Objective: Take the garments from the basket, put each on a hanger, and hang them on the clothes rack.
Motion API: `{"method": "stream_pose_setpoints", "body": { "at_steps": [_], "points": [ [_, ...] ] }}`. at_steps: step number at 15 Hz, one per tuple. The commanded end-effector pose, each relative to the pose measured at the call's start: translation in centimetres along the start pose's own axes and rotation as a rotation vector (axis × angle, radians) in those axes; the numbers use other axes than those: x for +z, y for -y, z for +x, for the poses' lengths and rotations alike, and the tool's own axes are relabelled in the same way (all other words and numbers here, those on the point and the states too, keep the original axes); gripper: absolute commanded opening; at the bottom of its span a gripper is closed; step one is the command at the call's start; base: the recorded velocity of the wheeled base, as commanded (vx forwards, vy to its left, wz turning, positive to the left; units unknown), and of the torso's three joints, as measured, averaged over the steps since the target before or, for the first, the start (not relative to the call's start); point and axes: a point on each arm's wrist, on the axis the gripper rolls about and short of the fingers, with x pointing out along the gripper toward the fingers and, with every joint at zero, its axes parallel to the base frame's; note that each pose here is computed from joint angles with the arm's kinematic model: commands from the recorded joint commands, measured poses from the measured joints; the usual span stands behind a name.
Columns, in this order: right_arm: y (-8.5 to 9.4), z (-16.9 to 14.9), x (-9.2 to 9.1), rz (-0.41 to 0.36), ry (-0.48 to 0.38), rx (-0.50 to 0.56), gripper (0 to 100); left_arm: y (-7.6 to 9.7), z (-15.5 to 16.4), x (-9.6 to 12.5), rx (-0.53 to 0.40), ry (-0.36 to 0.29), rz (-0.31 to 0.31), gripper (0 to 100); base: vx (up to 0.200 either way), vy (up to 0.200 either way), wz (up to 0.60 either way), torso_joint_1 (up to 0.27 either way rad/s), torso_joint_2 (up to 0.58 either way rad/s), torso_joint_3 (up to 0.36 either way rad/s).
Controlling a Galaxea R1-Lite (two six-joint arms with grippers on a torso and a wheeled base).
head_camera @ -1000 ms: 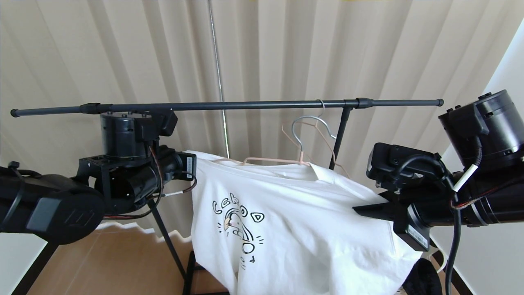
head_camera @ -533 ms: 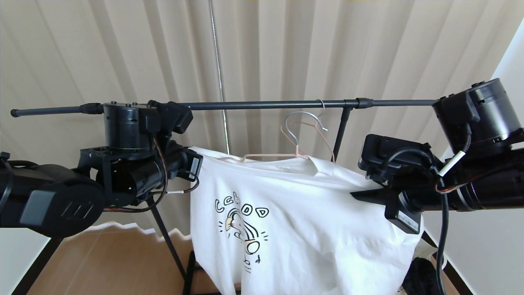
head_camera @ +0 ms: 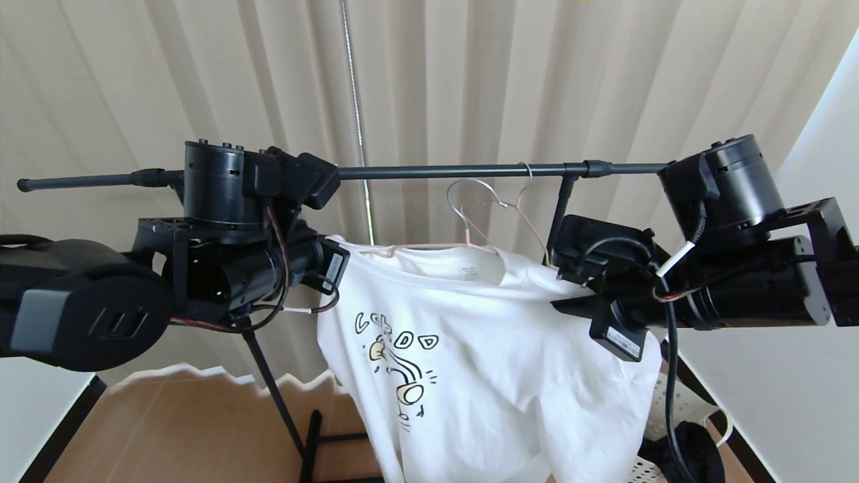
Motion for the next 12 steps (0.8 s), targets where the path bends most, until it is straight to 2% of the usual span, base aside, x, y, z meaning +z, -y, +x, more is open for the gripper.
{"method": "stream_pose_setpoints", "body": {
  "at_steps": [1, 4, 6, 7, 9, 12],
  "points": [
    [-0.2, 0.9, -0.3, 0.014, -0.014, 0.011, 0, 0.4, -1.0, 0.7, -0.018, 0.024, 0.007, 0, 0.000, 0.000, 0.00, 0.000, 0.00, 0.000],
    [-0.6, 1.1, -0.7, 0.049, -0.002, 0.024, 0, 0.9, -1.7, 1.5, -0.040, 0.045, 0.026, 0, 0.000, 0.000, 0.00, 0.000, 0.00, 0.000],
    [-1.5, 1.0, -1.7, 0.093, 0.036, 0.096, 0, 1.1, -1.8, 1.8, -0.044, 0.054, 0.052, 0, 0.000, 0.000, 0.00, 0.000, 0.00, 0.000],
    [-2.1, 1.0, -2.5, 0.115, 0.085, 0.125, 0, 1.4, -1.8, 1.8, -0.051, 0.056, 0.057, 0, 0.000, 0.000, 0.00, 0.000, 0.00, 0.000],
    [-3.2, 1.1, -3.8, 0.125, 0.133, 0.159, 0, 1.5, -1.8, 1.8, -0.052, 0.056, 0.061, 0, 0.000, 0.000, 0.00, 0.000, 0.00, 0.000],
    [-3.2, 0.5, -5.6, 0.148, 0.157, 0.210, 0, 1.2, -2.0, 1.8, -0.045, 0.057, 0.065, 0, 0.000, 0.000, 0.00, 0.000, 0.00, 0.000]
  ]
}}
